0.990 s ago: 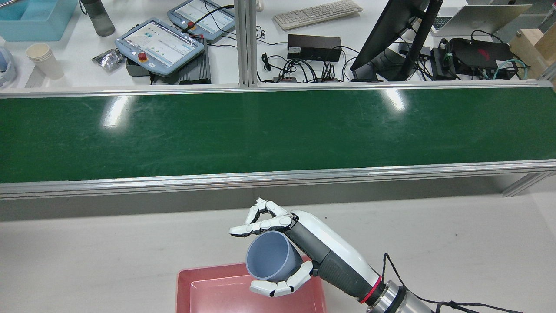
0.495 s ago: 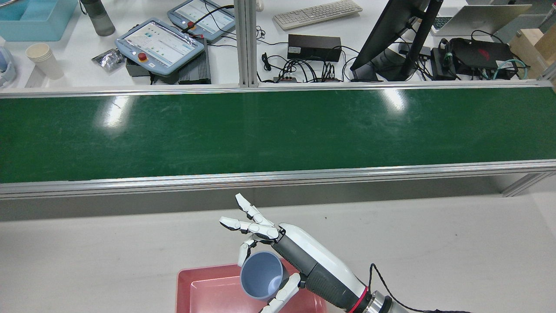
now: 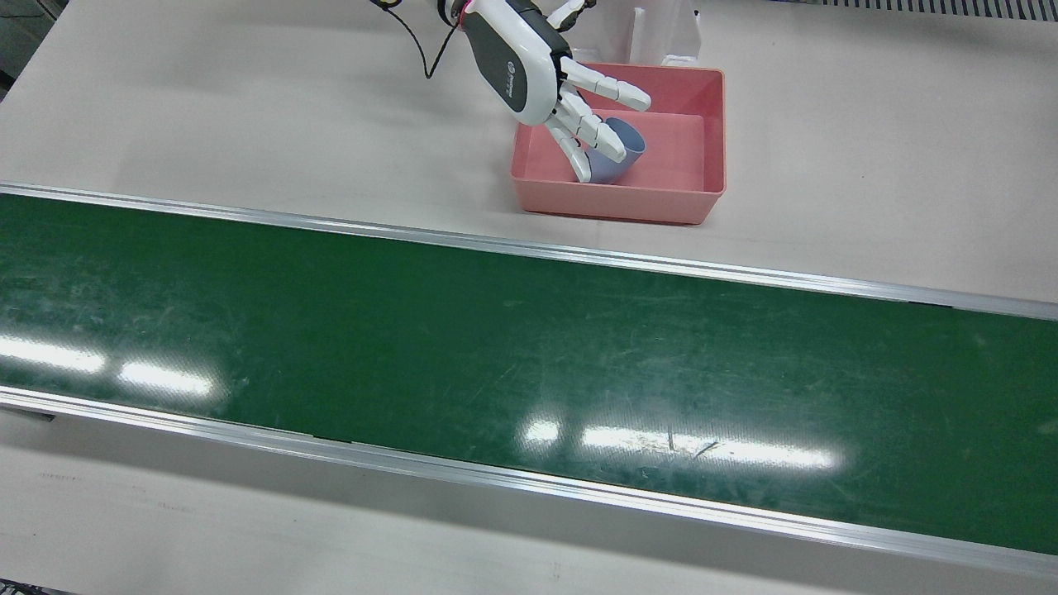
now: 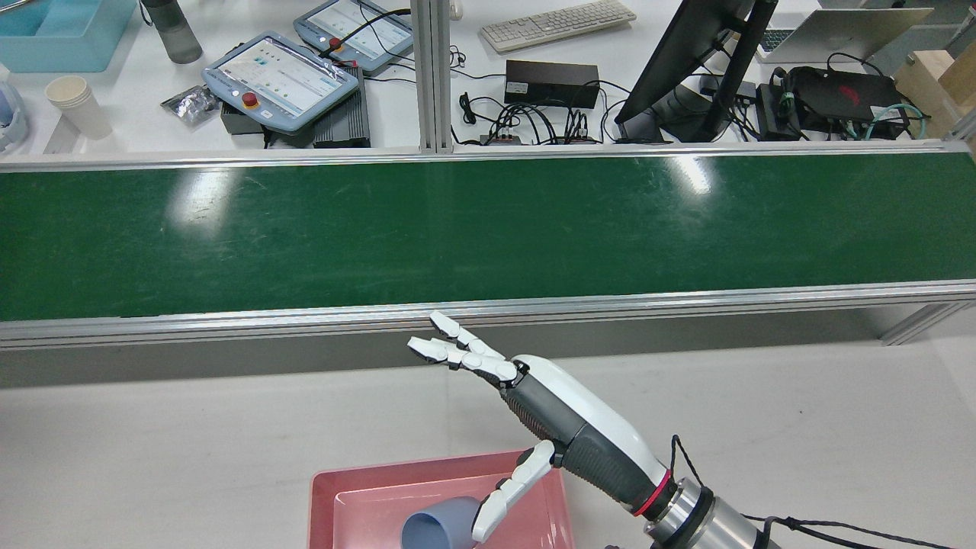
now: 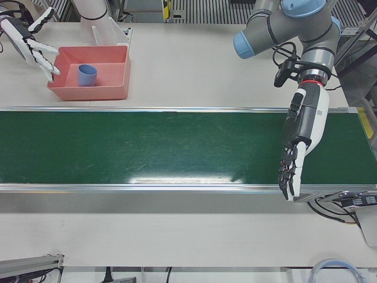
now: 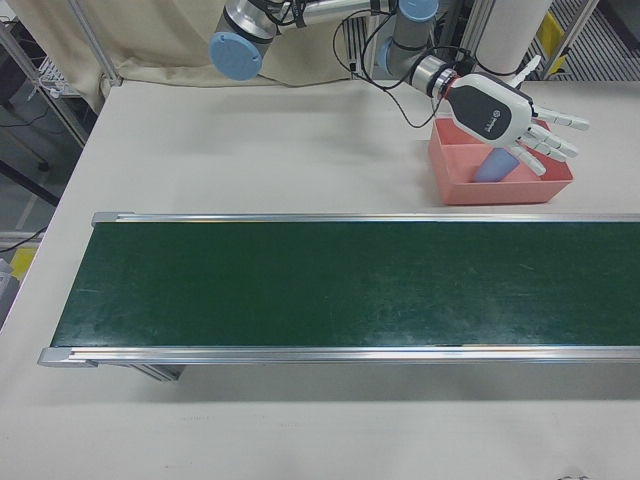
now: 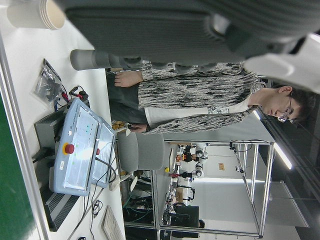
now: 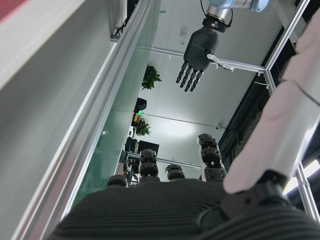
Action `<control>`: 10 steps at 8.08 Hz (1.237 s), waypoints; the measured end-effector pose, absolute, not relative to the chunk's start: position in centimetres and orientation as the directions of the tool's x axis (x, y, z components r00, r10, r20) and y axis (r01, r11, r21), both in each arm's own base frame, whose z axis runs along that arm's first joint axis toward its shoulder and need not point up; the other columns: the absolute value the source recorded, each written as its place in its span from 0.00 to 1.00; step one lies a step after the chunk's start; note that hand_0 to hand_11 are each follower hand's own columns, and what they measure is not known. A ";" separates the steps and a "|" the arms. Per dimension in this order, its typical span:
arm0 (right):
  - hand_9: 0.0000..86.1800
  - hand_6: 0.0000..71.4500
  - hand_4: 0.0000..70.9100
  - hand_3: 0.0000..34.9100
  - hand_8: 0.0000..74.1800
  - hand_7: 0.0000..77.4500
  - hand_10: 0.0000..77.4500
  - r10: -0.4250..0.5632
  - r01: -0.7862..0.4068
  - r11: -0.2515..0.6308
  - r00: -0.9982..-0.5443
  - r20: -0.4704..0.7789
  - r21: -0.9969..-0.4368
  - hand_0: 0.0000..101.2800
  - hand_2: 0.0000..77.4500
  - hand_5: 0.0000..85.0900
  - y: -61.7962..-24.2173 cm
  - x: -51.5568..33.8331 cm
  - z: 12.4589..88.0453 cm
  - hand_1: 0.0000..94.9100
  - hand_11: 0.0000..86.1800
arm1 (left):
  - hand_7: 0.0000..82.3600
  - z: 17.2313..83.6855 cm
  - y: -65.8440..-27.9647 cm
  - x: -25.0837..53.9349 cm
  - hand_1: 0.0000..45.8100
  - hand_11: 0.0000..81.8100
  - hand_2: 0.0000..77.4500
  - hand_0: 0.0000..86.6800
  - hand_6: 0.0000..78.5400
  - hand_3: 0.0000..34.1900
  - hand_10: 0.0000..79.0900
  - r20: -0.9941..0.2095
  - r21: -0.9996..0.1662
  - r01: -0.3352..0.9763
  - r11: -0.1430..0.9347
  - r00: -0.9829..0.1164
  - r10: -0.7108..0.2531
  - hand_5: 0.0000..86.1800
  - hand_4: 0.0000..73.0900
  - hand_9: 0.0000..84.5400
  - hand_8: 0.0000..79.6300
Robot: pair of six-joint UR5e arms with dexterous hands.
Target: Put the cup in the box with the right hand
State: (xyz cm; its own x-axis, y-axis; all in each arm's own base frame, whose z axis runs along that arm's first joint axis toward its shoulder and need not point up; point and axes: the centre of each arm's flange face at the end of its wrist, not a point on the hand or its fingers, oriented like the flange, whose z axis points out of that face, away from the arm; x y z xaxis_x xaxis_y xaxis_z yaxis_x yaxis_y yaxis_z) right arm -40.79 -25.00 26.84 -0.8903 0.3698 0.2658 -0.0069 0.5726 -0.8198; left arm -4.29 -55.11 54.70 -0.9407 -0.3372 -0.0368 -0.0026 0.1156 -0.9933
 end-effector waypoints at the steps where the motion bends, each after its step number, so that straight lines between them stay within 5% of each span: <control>1: 0.11 0.02 0.00 0.19 0.14 0.09 0.01 0.350 0.000 0.565 -0.906 0.240 -0.825 0.46 0.01 0.04 -27.5 -38.1 27.4 0.09 0.01 | 0.01 54.7 -55.1 -4.3 0.01 0.00 0.01 0.00 0.00 0.00 0.00 -0.037 -0.993 -0.003 0.116 -0.941 -0.337 0.01 0.01 0.00 0.00; 3: 0.13 0.03 0.00 0.14 0.12 0.13 0.00 0.311 0.003 0.543 -0.930 0.197 -0.840 0.46 0.01 0.04 -32.9 -32.4 29.5 0.11 0.00 | 0.01 54.7 -55.1 -4.3 0.01 0.00 0.01 0.00 0.00 0.00 0.00 -0.037 -0.993 -0.003 0.116 -0.941 -0.337 0.01 0.01 0.00 0.00; 4: 0.16 0.06 0.10 0.01 0.13 0.25 0.00 0.290 -0.014 0.515 -0.938 0.190 -0.857 0.46 0.01 0.05 -36.0 -28.7 31.9 0.13 0.01 | 0.01 54.7 -55.1 -4.3 0.01 0.00 0.01 0.00 0.01 0.00 0.00 -0.037 -0.993 -0.003 0.116 -0.941 -0.337 0.01 0.01 0.00 0.00; 8: 0.18 0.10 0.11 0.01 0.13 0.31 0.00 0.211 -0.081 0.319 -0.965 0.154 -0.944 0.46 0.01 0.04 -47.1 -14.3 44.6 0.12 0.01 | 0.01 54.7 -55.1 -4.3 0.01 0.00 0.01 0.00 0.00 0.00 0.00 -0.037 -0.993 -0.003 0.116 -0.941 -0.337 0.01 0.01 0.00 0.00; 10: 0.18 0.10 0.01 0.01 0.13 0.32 0.01 0.152 -0.107 0.256 -0.977 0.149 -0.961 0.46 0.01 0.06 -50.3 -7.7 50.1 0.12 0.01 | 0.01 54.7 -55.1 -4.3 0.01 0.00 0.01 0.00 0.00 0.00 0.00 -0.037 -0.993 -0.003 0.115 -0.941 -0.337 0.01 0.01 0.00 0.00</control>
State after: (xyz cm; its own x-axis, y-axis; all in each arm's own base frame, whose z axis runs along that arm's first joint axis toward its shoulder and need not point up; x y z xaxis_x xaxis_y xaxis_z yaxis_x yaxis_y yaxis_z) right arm -7.68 -50.34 50.10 -0.9771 0.1518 0.1490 -0.1067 0.2564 -0.9607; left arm -4.31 -55.05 54.71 -0.9407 -0.3371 -0.0368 -0.0026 0.1155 -0.9933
